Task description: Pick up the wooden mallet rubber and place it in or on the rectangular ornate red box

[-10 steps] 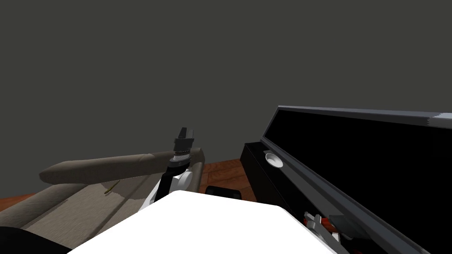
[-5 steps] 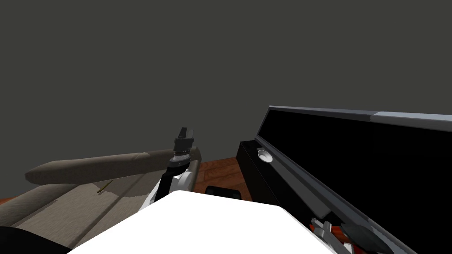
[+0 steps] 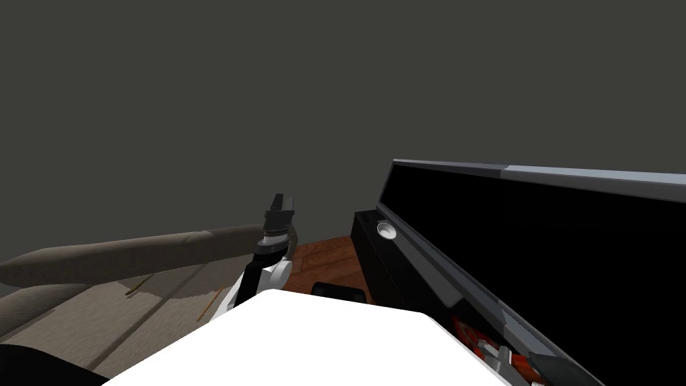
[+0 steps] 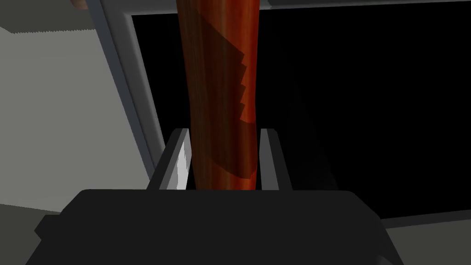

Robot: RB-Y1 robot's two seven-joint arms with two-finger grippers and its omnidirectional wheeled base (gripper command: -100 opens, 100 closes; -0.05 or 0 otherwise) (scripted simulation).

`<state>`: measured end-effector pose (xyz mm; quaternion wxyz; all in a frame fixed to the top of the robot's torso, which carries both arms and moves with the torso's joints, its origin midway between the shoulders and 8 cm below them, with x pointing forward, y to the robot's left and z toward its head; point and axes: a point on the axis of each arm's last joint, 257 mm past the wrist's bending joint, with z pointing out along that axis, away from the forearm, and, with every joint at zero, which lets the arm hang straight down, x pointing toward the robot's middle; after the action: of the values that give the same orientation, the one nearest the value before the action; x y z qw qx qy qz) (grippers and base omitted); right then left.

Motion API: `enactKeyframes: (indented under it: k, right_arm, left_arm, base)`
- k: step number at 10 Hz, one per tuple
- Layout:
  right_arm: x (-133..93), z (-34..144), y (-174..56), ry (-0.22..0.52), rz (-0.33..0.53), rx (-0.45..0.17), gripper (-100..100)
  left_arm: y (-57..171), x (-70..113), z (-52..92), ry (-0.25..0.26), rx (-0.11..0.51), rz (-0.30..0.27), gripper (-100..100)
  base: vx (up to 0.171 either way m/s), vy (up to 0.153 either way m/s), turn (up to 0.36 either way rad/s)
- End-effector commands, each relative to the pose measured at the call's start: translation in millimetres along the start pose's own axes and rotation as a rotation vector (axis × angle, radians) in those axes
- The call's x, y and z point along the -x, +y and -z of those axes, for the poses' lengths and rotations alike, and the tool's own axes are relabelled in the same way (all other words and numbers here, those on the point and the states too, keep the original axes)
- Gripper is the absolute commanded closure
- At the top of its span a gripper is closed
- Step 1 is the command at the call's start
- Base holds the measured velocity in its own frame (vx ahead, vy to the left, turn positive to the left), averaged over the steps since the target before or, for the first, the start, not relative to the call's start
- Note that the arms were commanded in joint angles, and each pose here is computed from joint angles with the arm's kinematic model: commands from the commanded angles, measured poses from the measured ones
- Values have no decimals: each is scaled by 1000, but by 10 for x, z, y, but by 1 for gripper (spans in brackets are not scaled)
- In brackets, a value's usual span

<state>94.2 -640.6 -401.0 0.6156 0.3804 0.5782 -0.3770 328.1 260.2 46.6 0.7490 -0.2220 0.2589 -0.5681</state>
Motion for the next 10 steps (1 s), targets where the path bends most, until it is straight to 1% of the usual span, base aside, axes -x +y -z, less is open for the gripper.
enactKeyframes:
  k: [1,2,3,4,8,9,10]
  right_arm:
    - [-10,39,-37,7,1,-2,100]
    - [-10,68,-75,12,16,-3,100]
    - [3,43,-47,7,7,-2,100]
    - [3,44,-65,8,11,-4,-100]
    - [4,43,-68,8,11,-5,-100]
    - [4,43,-68,8,11,-5,0]
    - [78,-101,187,-6,-4,81,-100]
  left_arm:
    - [0,0,0,0,0,0,0]
    - [0,0,0,0,0,0,0]
    - [0,0,0,0,0,0,0]
    - [0,-1,0,0,0,0,0]
    - [0,-1,0,0,0,0,0]
    - [0,-1,0,0,0,0,0]
    - [0,-1,0,0,0,0,0]
  base:
    - [-57,-232,-99]
    - [-56,-176,-106]
    - [-28,-73,-26]
    - [-7,-17,2]
    - [-1,-2,0]
    - [0,0,0]
    - [112,-7,-382]
